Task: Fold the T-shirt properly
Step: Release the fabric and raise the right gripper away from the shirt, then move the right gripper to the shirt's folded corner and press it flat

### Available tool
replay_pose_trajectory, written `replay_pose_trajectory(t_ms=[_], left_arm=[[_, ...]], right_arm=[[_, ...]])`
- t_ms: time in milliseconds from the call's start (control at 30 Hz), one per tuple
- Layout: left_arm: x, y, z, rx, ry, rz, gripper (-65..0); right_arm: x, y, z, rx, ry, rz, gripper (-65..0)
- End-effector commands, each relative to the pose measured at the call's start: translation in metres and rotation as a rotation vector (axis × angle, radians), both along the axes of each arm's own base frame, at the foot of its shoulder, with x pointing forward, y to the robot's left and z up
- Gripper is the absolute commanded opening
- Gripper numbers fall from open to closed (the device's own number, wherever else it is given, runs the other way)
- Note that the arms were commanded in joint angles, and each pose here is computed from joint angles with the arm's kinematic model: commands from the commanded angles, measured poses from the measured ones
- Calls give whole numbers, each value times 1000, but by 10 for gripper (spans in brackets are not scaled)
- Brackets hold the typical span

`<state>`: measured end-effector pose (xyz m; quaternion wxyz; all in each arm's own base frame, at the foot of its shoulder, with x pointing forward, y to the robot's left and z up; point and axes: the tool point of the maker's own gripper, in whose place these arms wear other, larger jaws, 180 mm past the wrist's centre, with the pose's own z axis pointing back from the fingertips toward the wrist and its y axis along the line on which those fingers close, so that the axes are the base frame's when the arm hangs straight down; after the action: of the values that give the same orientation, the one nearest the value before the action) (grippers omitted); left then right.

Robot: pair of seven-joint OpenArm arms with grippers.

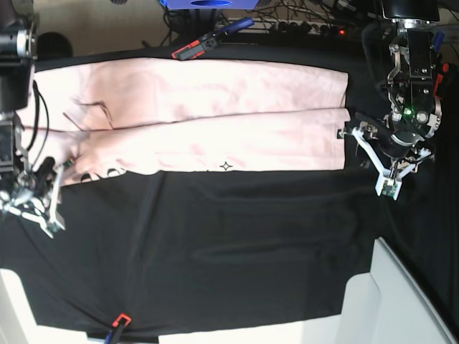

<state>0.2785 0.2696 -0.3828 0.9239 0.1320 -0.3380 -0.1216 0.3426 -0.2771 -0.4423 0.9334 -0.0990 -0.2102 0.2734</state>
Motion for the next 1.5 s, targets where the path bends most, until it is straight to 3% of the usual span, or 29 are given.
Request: replay_pose_trajectory(t_ms=[0,300,533,867,1100,1400,1467], left_arm=[[8,5,14,21,-45,-1,-346],[9,5,14,21,-46,-2,-346],[15,5,18,22,-61,-2,-346],[15,4,18,23,-60,-9,-346],[15,1,17,21,-58,-14,-346],[15,4,18,23,-60,-6,-346],[15,4,18,23,-60,-6,-346]], right_arm=[[9,-6,18,-20,-49,1,-650],[-55,-4,21,-71,-15,-43,-650],[-94,19,22,-46,-6,-72,-650],[-145,16,16,-41,40,-130,-650],[-160,21,11,-24,61,-149,-650],[-161,57,1,67,64,-169,-650],[-161,58,1,71,63,-170,-618]])
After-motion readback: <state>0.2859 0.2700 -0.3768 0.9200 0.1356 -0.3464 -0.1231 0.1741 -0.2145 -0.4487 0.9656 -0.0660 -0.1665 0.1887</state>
